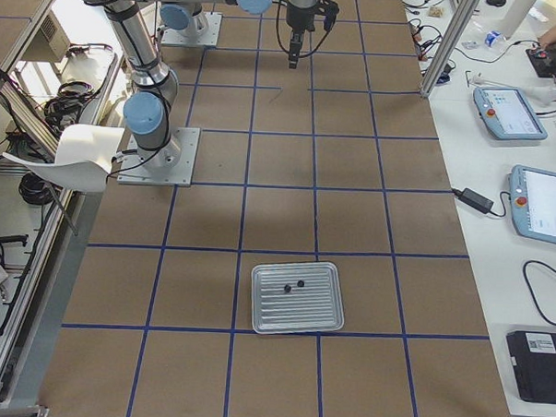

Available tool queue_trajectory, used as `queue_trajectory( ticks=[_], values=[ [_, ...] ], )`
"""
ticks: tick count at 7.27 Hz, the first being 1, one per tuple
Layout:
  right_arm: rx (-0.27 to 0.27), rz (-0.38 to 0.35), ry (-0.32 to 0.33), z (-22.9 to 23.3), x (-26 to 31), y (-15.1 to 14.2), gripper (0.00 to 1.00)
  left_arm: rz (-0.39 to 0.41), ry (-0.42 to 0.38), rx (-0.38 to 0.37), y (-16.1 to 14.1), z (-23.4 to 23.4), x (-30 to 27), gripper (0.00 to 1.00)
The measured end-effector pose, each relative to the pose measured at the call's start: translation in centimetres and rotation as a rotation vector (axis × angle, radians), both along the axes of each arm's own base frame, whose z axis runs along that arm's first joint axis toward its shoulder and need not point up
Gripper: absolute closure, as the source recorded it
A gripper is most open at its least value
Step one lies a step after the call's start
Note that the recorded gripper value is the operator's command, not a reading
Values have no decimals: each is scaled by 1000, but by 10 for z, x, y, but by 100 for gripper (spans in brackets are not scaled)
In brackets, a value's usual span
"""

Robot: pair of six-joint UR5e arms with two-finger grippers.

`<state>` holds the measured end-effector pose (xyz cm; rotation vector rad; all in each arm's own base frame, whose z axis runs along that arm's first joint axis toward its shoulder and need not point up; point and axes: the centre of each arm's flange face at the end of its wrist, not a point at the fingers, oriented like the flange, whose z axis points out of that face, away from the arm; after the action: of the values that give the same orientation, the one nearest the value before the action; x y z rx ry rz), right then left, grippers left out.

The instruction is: Place bearing gear from tray to pile

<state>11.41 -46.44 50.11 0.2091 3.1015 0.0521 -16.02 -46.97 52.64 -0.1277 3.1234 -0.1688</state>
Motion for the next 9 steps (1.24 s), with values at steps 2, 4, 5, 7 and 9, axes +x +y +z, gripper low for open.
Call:
queue_trajectory(
  ticks=[2, 4, 5, 7, 9],
  values=[
    [1, 2, 4, 0, 0, 0, 0, 0, 0, 0, 0, 0, 0, 0],
    [6, -3, 6, -2, -1, 0, 0, 0, 0, 0, 0, 0, 0, 0],
    [11, -7, 7, -2, -1, 0, 0, -1, 0, 1, 1, 0, 0, 0],
    [18, -9, 7, -3, -1, 1, 0, -1, 0, 1, 1, -1, -1, 0],
    [21, -9, 5, -3, -1, 1, 0, -1, 0, 1, 1, -1, 0, 0]
  ],
)
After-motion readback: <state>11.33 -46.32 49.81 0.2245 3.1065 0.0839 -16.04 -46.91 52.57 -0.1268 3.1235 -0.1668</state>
